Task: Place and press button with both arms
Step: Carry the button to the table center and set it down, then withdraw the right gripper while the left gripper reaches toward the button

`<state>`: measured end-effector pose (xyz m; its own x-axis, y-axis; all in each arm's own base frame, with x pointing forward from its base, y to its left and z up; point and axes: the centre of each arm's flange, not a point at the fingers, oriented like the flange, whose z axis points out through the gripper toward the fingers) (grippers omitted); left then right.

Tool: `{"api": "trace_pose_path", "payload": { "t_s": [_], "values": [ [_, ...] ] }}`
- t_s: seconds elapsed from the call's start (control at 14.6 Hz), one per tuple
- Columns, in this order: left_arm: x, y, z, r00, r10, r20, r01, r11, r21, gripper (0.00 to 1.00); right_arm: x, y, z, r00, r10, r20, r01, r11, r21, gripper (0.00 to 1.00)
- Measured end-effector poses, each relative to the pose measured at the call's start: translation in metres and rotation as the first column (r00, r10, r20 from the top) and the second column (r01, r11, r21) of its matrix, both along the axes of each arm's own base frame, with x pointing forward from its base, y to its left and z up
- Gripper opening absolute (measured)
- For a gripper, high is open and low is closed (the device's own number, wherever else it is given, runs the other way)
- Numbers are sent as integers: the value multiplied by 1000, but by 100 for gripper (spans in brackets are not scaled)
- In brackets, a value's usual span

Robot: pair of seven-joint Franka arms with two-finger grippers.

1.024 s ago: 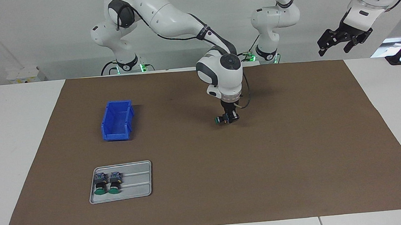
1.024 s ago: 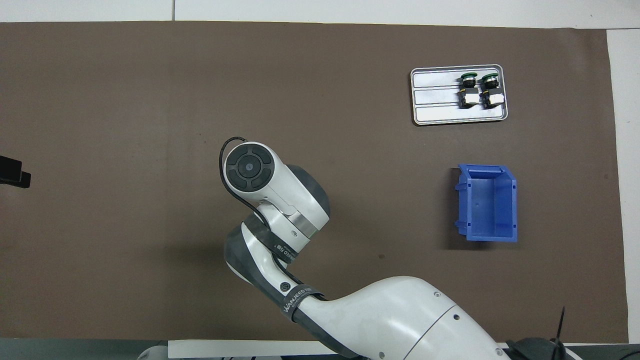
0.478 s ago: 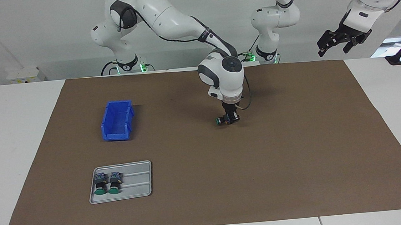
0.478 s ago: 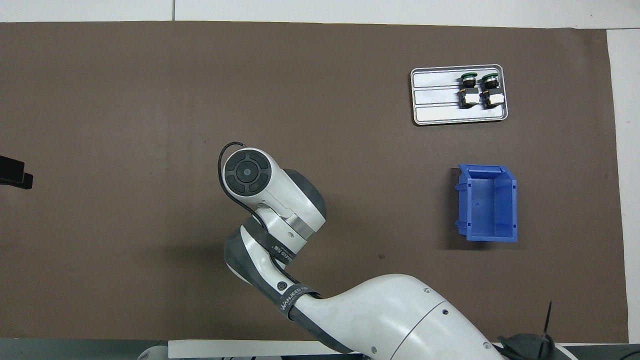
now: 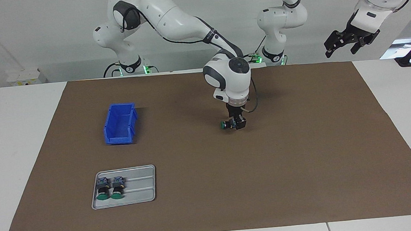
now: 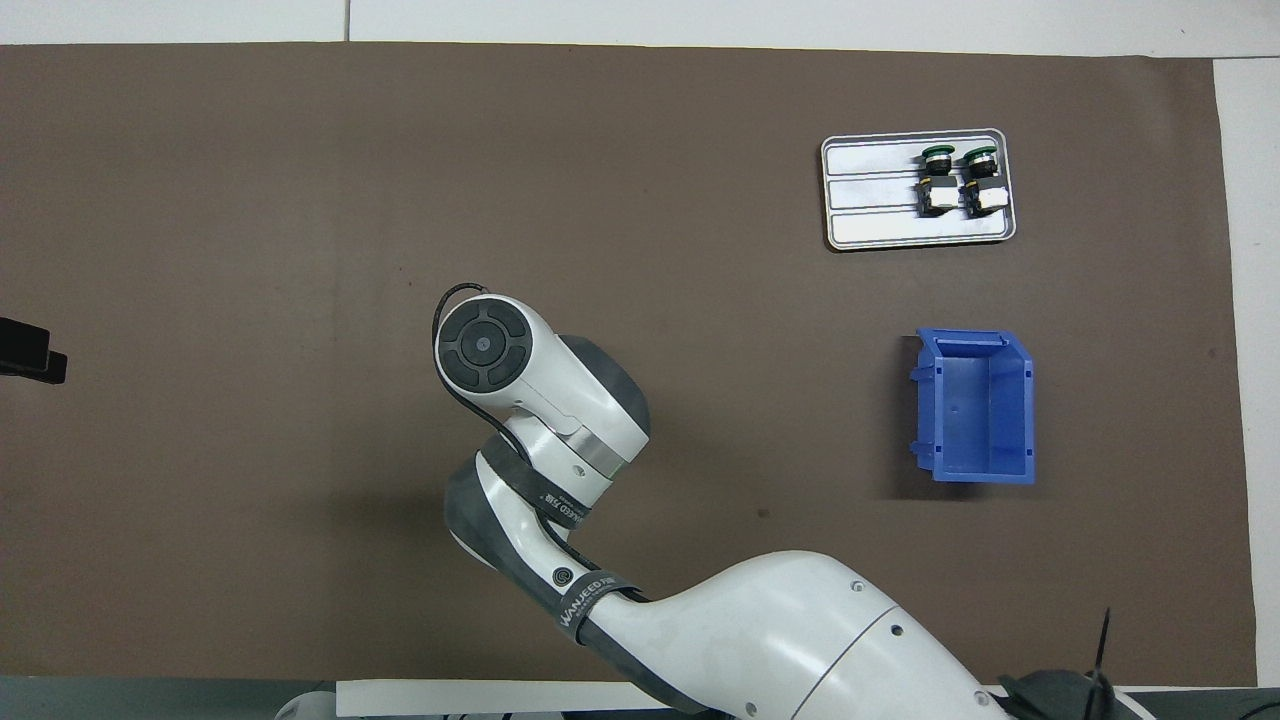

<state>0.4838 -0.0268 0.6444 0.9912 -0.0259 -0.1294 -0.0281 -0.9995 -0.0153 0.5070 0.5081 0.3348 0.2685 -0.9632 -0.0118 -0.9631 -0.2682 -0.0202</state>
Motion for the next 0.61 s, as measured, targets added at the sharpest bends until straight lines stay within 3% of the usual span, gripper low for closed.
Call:
{"api": "trace_pose_path", "payload": {
  "t_s": [0.07, 0.41, 0.61],
  "values": [
    [0, 0, 0, 1000, 15, 1, -15, 1000, 2, 100, 7, -8, 22, 1000, -9, 4, 9, 1000, -7, 99],
    [-1, -12, -5, 986, 165, -3, -165, 986, 27, 100, 63, -129, 155, 998, 54, 36, -54, 999, -8, 99],
    [-4, -50, -17, 965, 261, -4, -261, 964, 57, 100, 83, -211, 204, 984, 176, 39, -175, 984, -23, 99]
  ]
}}
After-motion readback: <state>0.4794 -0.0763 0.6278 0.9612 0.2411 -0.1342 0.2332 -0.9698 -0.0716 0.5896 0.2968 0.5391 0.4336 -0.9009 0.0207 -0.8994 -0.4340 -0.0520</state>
